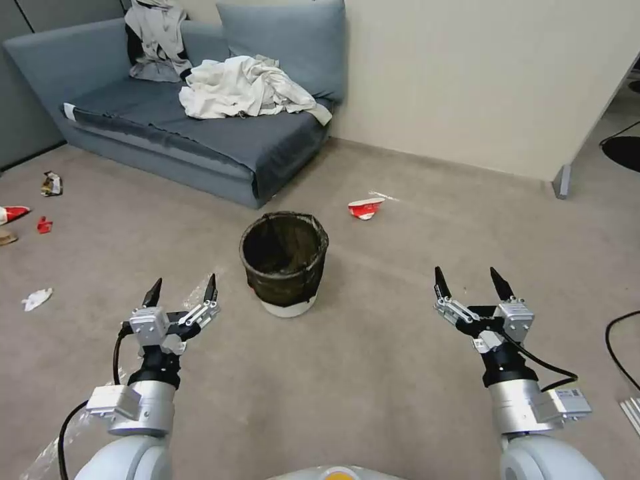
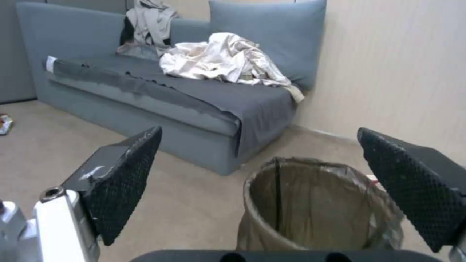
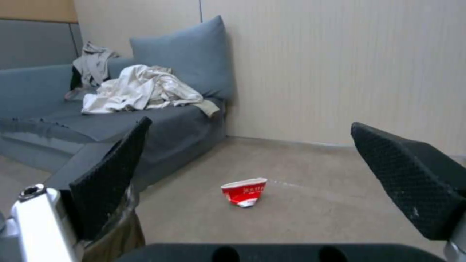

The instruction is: Pick up the trash can from the floor.

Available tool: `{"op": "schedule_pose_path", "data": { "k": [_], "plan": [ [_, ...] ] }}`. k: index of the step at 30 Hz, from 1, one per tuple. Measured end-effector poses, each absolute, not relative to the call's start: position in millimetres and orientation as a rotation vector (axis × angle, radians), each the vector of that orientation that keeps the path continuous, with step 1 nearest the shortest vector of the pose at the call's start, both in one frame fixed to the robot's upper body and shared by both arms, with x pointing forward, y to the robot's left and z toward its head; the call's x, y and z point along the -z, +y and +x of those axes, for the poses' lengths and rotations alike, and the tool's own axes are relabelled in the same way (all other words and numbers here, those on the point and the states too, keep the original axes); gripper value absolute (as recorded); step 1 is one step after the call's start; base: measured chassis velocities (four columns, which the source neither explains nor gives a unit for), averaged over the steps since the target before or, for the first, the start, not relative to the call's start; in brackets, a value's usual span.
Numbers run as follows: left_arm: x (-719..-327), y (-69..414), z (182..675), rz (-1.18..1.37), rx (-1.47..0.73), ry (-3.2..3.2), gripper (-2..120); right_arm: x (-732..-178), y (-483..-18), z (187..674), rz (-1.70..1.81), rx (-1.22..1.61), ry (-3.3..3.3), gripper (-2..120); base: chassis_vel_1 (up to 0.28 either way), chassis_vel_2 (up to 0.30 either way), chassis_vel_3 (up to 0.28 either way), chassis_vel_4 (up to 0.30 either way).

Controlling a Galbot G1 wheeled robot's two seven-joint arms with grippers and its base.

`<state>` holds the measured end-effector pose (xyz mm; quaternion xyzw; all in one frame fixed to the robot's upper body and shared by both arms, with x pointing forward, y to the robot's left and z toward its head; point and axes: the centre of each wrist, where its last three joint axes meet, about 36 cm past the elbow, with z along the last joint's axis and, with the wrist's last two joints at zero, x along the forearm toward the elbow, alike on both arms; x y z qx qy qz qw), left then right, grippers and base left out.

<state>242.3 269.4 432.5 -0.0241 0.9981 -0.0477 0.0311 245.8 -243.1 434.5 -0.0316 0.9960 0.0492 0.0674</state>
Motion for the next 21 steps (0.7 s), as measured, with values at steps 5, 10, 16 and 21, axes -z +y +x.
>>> {"op": "schedule_pose_path", "data": {
  "k": [5,10,16,21],
  "plan": [
    [-430.3,270.3,243.8,-0.075,0.146,3.078,100,-434.1,-242.9,245.7,-0.094,-0.149,3.001,100,-0.152,0.167,0.153,-0.176],
    [-427.4,271.5,246.0,-0.076,0.157,3.080,100,-433.7,-242.9,246.2,-0.094,-0.148,3.000,100,-0.170,0.152,0.161,-0.162],
    [-424.6,273.1,249.6,-0.073,0.175,3.084,100,-431.6,-243.3,247.9,-0.096,-0.128,2.984,100,-0.144,0.145,0.153,-0.155],
    [-422.8,275.3,256.0,-0.070,0.185,3.103,100,-431.1,-243.7,248.6,-0.095,-0.115,2.978,100,-0.030,0.035,0.040,-0.026]
  ]
}}
